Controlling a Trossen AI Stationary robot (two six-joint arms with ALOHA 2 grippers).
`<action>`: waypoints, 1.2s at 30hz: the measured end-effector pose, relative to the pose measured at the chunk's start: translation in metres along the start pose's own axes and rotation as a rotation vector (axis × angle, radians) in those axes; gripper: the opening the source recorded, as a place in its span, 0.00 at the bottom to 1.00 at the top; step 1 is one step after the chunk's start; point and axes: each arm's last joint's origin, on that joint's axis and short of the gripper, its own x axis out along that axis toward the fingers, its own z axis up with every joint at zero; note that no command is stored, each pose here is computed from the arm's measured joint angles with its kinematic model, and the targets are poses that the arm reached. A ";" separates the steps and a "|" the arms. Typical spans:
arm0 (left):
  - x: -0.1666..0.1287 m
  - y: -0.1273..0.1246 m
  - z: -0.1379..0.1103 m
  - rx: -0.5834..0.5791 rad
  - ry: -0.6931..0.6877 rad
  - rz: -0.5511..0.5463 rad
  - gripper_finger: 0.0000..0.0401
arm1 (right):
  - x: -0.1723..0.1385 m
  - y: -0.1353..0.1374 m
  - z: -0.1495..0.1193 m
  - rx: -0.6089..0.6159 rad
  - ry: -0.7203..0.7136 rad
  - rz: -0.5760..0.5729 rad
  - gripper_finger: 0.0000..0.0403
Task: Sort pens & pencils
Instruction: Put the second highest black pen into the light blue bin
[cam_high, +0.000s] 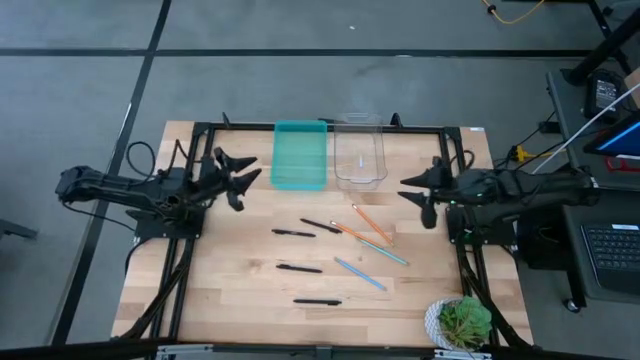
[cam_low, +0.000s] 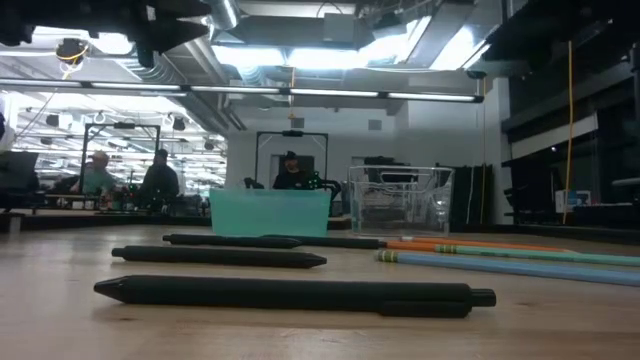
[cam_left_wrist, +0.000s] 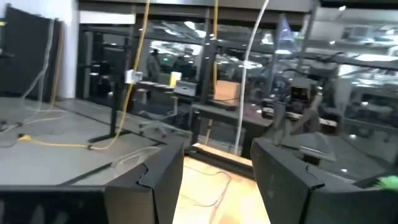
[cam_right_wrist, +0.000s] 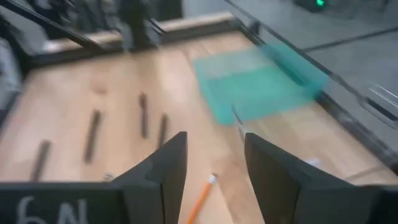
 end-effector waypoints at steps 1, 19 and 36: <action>0.001 -0.001 -0.002 0.006 0.011 0.002 0.46 | 0.004 0.001 0.000 0.003 0.014 -0.016 0.40; 0.057 -0.040 -0.010 0.185 0.531 -0.185 0.46 | 0.046 -0.003 -0.011 0.186 0.238 0.013 0.40; 0.073 -0.059 -0.098 0.205 0.972 -0.207 0.45 | 0.046 -0.002 -0.011 0.184 0.253 0.052 0.40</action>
